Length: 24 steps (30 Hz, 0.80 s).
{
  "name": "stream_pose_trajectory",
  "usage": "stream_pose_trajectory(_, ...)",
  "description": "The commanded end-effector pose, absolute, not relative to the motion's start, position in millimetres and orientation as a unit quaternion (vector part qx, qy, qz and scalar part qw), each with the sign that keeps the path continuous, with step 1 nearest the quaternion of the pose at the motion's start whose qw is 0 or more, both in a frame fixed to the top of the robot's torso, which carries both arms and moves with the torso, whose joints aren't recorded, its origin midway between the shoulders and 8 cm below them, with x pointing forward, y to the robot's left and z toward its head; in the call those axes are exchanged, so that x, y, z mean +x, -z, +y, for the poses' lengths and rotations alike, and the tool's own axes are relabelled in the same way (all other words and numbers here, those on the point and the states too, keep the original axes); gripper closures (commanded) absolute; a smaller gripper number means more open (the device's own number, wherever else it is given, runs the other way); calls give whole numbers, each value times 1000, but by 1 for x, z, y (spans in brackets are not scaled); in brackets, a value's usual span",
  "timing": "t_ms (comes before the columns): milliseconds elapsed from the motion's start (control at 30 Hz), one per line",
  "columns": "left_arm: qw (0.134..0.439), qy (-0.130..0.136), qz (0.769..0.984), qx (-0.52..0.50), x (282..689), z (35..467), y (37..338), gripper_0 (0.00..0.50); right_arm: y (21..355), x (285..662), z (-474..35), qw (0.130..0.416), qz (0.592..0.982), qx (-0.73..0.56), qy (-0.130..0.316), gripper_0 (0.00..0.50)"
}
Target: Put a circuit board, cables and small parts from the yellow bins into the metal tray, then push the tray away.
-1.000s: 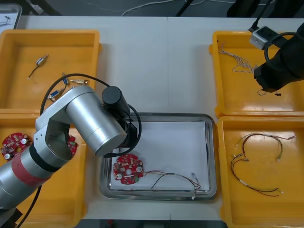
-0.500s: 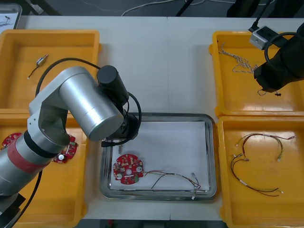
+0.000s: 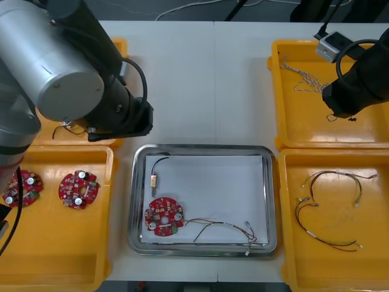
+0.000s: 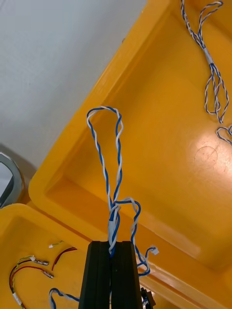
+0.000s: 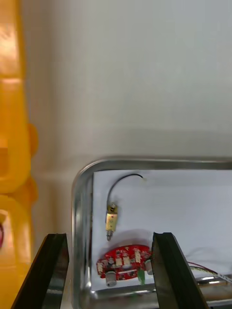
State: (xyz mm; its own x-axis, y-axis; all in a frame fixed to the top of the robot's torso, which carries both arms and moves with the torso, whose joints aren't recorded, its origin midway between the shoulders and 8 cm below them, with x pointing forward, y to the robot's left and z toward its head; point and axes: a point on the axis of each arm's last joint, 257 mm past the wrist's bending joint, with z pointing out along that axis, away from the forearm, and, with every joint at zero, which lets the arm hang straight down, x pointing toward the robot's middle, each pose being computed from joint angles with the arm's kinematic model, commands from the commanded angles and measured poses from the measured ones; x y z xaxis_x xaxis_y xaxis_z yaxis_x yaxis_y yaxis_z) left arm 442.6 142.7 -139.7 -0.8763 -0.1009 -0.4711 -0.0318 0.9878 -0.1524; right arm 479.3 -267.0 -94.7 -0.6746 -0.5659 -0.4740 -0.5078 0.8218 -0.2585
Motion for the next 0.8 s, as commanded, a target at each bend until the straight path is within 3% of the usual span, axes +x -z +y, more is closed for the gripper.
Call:
stream_pose_trajectory(33, 302, 33, 953, -12, 460, 184, 94, 0, 89, 472, -243, 285, 896, -334, 66, 500)
stream_pose_trajectory(333, 305, -12, 952, -14, 477, 248, 76, 0, 104, 455, -196, 278, 867, -408, 64, 500)
stream_pose_trajectory(533, 300, -16, 953, -37, 489, 281, 70, 0, 118, 440, -164, 270, 841, -465, 61, 500)
stream_pose_trajectory(800, 315, -53, 944, -81, 508, 328, 64, 0, 135, 425, -123, 261, 804, -532, 50, 500)
